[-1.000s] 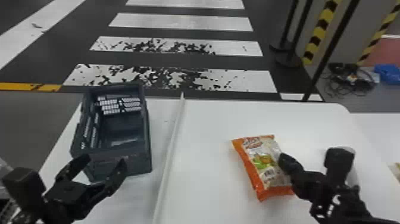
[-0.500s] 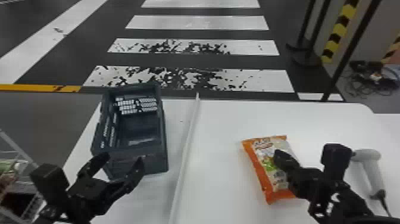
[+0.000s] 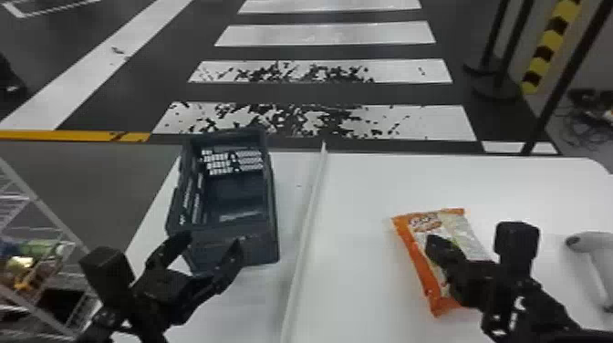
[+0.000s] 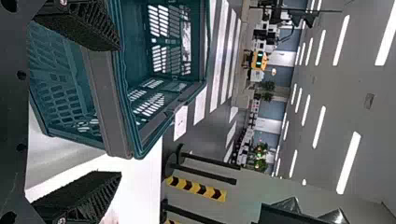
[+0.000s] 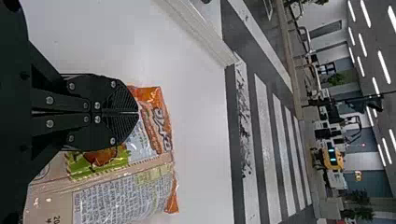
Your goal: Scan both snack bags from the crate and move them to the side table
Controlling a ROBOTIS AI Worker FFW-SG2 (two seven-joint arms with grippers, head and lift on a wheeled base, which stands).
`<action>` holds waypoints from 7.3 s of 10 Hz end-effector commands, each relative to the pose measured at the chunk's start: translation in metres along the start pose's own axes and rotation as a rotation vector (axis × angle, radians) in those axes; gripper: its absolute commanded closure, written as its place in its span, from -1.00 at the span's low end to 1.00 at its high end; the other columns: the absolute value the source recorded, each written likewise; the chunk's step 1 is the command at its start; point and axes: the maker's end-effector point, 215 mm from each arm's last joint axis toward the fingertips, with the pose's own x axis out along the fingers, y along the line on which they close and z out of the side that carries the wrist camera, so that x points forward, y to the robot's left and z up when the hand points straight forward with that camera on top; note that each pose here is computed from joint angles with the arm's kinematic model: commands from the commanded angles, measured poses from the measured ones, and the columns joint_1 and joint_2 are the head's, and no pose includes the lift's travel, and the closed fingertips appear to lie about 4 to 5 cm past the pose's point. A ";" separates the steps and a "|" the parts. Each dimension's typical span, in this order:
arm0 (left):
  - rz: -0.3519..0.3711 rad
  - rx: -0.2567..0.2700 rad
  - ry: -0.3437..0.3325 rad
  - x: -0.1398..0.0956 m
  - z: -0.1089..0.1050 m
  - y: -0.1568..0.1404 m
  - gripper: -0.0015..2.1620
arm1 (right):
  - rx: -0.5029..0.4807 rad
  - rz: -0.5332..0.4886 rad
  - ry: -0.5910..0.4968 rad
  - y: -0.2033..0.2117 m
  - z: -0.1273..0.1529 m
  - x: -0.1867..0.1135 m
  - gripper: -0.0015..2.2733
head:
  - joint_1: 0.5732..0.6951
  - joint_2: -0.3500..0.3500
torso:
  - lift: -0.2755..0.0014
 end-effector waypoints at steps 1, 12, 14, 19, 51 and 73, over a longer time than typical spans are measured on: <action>0.000 0.000 0.000 0.000 0.000 0.000 -0.96 | -0.008 -0.019 0.018 -0.009 -0.008 0.004 0.90 | 1.00 0.32 | 0.28; 0.003 -0.008 0.002 0.000 -0.003 0.000 -0.96 | -0.019 -0.089 0.007 -0.067 0.001 -0.017 0.90 | 1.00 0.04 | 0.28; 0.004 -0.008 0.003 0.000 -0.003 0.000 -0.96 | -0.001 -0.055 -0.053 -0.052 0.032 -0.029 0.90 | 1.00 0.08 | 0.28; 0.007 -0.009 0.007 0.001 -0.006 0.003 -0.96 | 0.033 -0.135 -0.100 -0.099 0.054 -0.073 0.89 | 1.00 0.01 | 0.28; 0.013 -0.021 0.013 0.000 -0.011 0.005 -0.96 | -0.022 -0.405 0.147 -0.257 0.017 -0.139 0.93 | 1.00 -0.77 | 0.28; 0.007 -0.025 0.016 0.006 -0.014 0.005 -0.96 | -0.191 -0.287 0.390 -0.025 -0.012 -0.173 0.97 | 1.00 0.06 | 0.28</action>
